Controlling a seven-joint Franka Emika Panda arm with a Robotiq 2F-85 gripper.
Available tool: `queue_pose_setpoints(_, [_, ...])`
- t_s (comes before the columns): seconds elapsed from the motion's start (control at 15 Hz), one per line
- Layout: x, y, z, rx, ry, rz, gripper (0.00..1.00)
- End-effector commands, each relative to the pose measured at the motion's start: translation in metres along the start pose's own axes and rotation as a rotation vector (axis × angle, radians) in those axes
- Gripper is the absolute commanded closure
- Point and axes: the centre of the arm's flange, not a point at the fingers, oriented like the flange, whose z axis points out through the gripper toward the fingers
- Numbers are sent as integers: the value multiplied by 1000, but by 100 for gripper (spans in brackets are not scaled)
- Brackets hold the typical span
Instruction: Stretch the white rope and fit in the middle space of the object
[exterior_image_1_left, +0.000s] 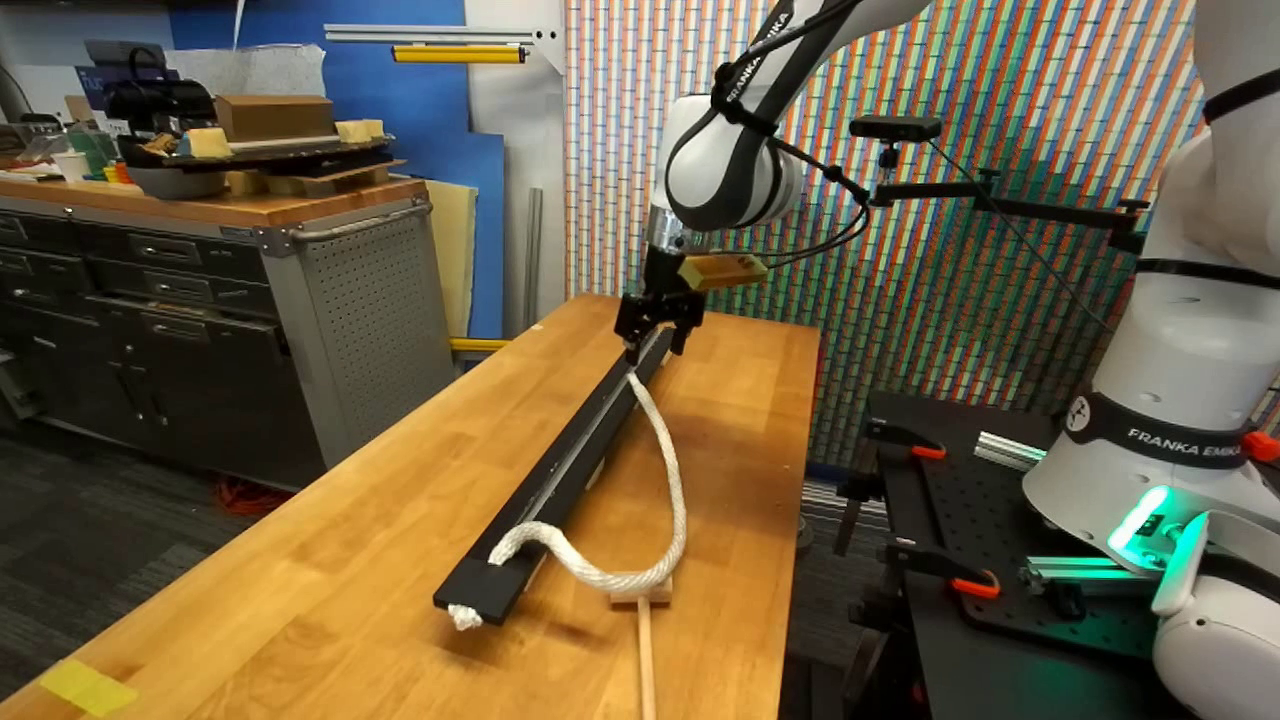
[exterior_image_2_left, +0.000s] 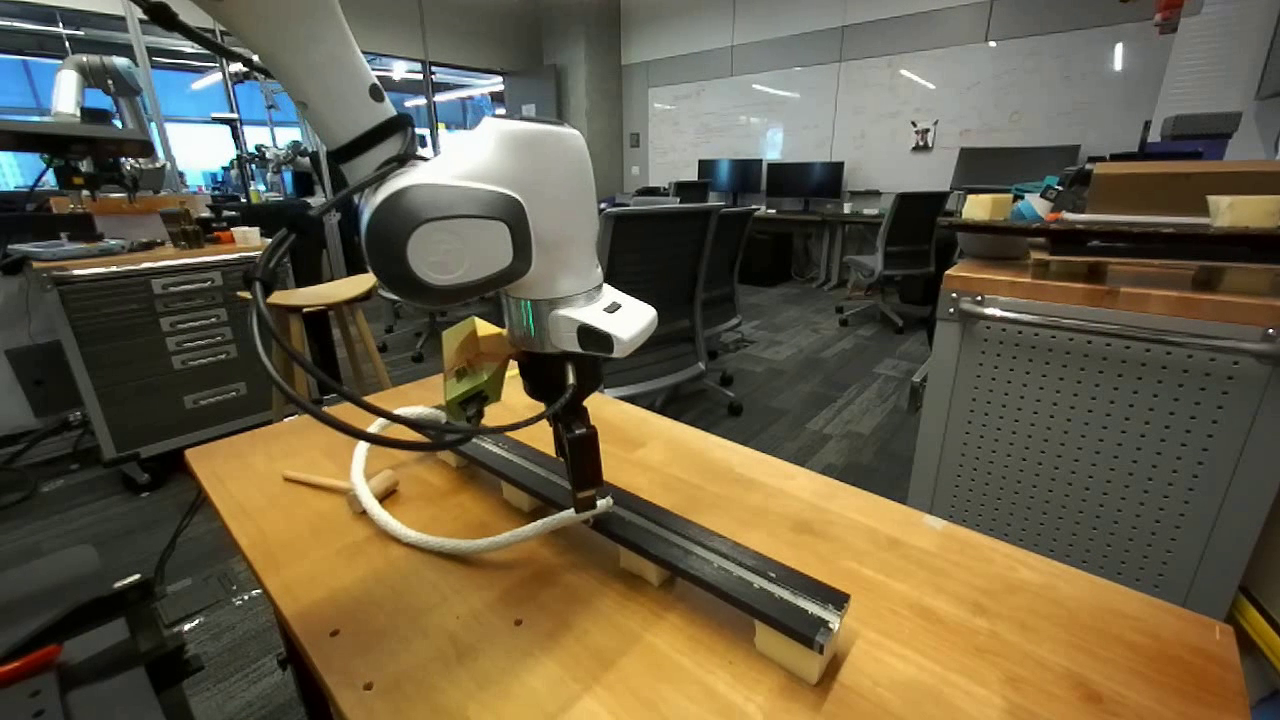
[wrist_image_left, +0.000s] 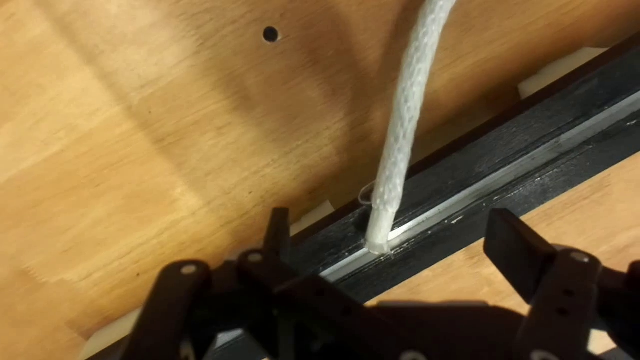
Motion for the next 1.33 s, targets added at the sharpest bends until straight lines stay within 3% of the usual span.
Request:
queue_pose_setpoints(0.0, [16,-8,19,35,-30,-9,0])
queue_pose_setpoints(0.67, [29,-26,61,41,-89,-22,0])
queue_pose_setpoints(0.73, [31,-27,64,42,-93,-22,25])
queue_pose_setpoints(0.87, [34,-31,67,42,-93,-23,32])
queue_pose_setpoints(1.27, [34,-31,58,40,-94,-24,76])
